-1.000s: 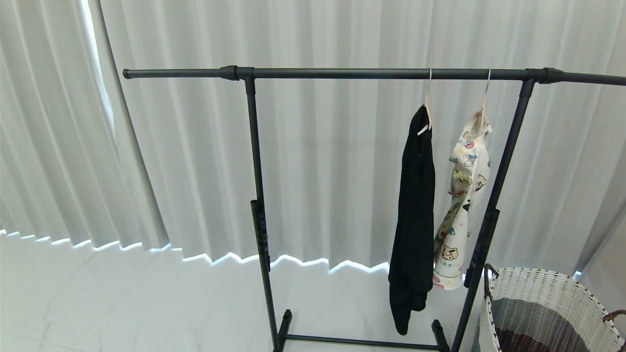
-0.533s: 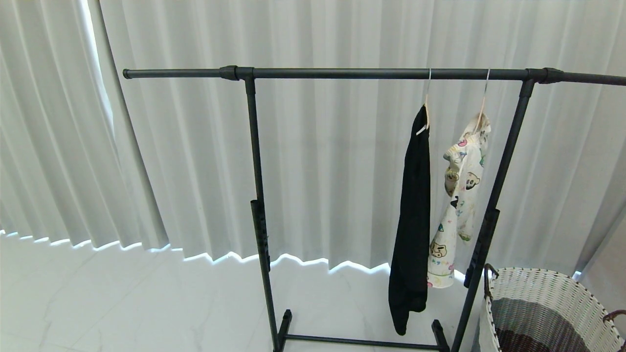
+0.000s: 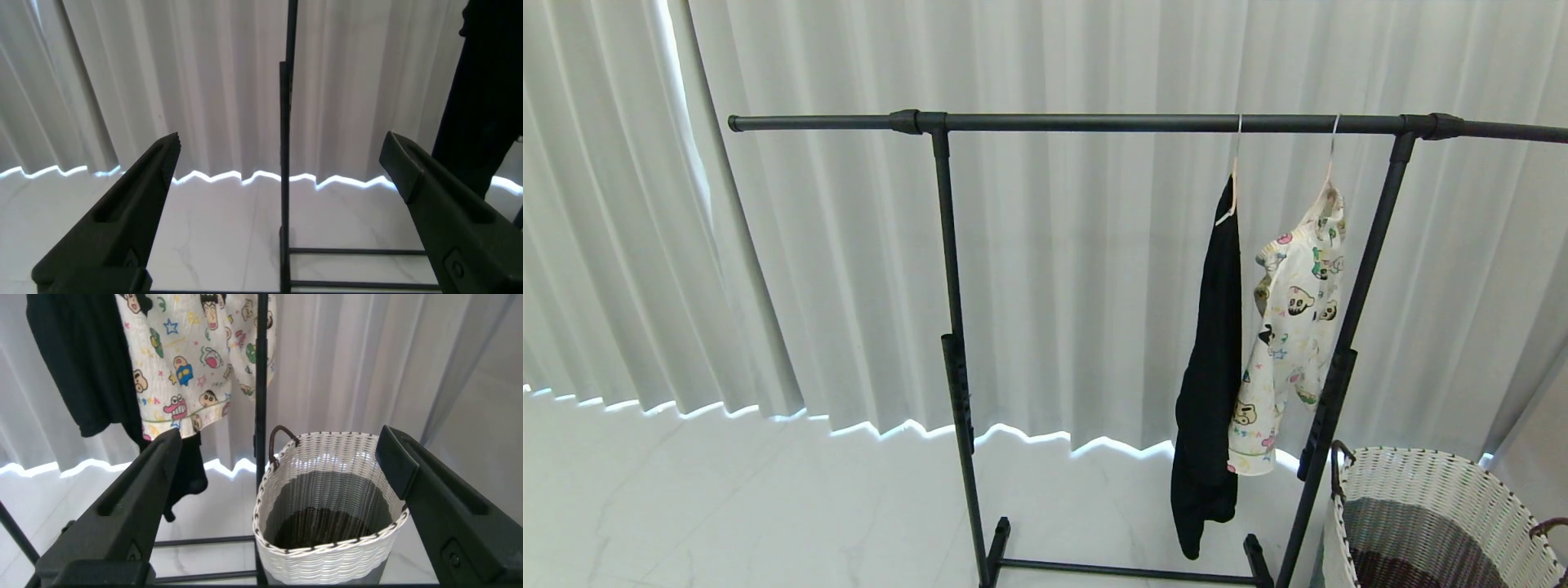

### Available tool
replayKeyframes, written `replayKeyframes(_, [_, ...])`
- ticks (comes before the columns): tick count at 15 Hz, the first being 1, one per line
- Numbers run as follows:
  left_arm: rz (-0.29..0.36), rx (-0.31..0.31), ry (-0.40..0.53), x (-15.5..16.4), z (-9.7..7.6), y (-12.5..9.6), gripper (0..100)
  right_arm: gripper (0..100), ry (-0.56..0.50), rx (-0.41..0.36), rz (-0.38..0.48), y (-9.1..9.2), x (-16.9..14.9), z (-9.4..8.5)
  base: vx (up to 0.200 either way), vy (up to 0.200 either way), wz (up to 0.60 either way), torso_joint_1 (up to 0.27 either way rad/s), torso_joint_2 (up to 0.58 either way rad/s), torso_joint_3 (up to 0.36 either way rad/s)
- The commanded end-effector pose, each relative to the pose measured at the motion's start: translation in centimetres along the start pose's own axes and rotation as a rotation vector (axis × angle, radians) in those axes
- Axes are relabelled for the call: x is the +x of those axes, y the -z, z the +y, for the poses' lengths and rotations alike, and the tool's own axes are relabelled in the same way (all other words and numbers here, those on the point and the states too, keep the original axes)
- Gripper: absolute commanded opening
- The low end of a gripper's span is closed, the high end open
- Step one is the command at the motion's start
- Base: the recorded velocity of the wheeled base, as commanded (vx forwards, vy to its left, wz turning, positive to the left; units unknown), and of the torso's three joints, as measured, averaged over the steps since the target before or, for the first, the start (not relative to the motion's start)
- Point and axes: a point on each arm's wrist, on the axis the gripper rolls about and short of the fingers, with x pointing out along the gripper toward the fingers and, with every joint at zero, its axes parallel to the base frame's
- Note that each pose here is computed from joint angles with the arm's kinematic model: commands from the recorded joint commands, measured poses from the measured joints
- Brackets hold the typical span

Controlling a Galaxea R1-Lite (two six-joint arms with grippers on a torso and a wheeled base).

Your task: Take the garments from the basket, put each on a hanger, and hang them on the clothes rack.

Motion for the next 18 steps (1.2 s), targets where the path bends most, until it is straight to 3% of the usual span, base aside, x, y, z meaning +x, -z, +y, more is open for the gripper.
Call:
replayKeyframes(1, [-0.001,0.0,0.0,0.0,0.0,0.0,100,100,-0.002,0.0,-0.001,0.0,0.0,0.0,0.0,0.0,0.0,0.0,0.0,0.0])
replayKeyframes(18, [0.001,0.0,0.0,0.0,0.0,0.01,100,100,0.001,0.0,-0.001,0.0,0.0,0.0,0.0,0.0,0.0,0.0,0.0,0.0])
